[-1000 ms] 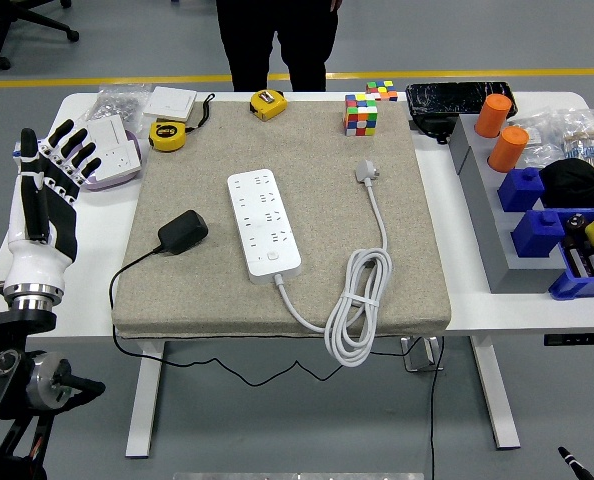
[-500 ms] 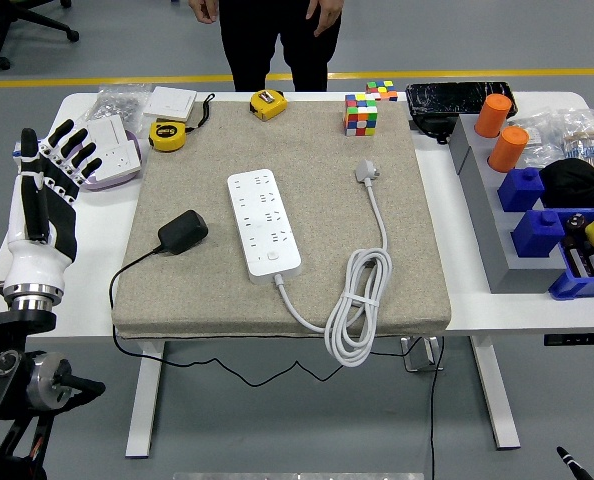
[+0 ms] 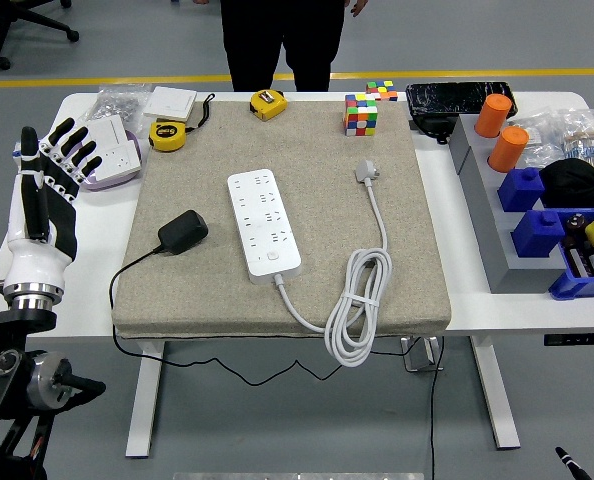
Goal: Pick up the plug,place it near the board,insert it into the board,press the button
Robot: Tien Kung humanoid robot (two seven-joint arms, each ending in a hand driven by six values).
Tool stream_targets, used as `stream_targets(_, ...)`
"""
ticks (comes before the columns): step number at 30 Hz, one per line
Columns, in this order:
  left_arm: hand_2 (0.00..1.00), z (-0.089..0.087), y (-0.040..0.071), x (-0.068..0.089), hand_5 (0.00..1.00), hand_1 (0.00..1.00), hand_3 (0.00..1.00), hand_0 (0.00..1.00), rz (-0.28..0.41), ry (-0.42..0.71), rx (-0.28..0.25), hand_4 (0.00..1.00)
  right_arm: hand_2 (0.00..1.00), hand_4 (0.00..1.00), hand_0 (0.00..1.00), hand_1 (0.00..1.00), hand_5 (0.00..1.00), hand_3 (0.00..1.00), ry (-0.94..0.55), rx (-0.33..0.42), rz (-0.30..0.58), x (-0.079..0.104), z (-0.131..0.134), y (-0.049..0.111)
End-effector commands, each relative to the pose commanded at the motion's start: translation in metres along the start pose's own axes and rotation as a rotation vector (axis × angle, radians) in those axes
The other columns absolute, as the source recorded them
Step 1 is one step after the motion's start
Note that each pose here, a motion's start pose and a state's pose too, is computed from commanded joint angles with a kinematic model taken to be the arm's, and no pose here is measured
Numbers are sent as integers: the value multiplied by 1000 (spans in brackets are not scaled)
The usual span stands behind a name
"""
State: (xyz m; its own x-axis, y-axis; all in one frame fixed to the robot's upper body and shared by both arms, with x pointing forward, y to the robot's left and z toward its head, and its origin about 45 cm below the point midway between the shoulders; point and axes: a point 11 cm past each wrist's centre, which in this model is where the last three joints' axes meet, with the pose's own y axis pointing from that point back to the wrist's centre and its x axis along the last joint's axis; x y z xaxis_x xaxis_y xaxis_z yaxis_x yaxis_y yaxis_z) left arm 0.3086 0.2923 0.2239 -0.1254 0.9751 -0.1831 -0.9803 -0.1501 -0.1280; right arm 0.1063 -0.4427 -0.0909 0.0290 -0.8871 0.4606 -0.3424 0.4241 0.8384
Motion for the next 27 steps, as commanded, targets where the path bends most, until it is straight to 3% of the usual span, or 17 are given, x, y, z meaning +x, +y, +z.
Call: stream_targets(27, 832, -1, 1, -1, 998, 805, 823, 757, -1, -2, 3, 998, 833, 998, 905, 882, 998, 841, 12, -3, -3, 0, 3, 0)
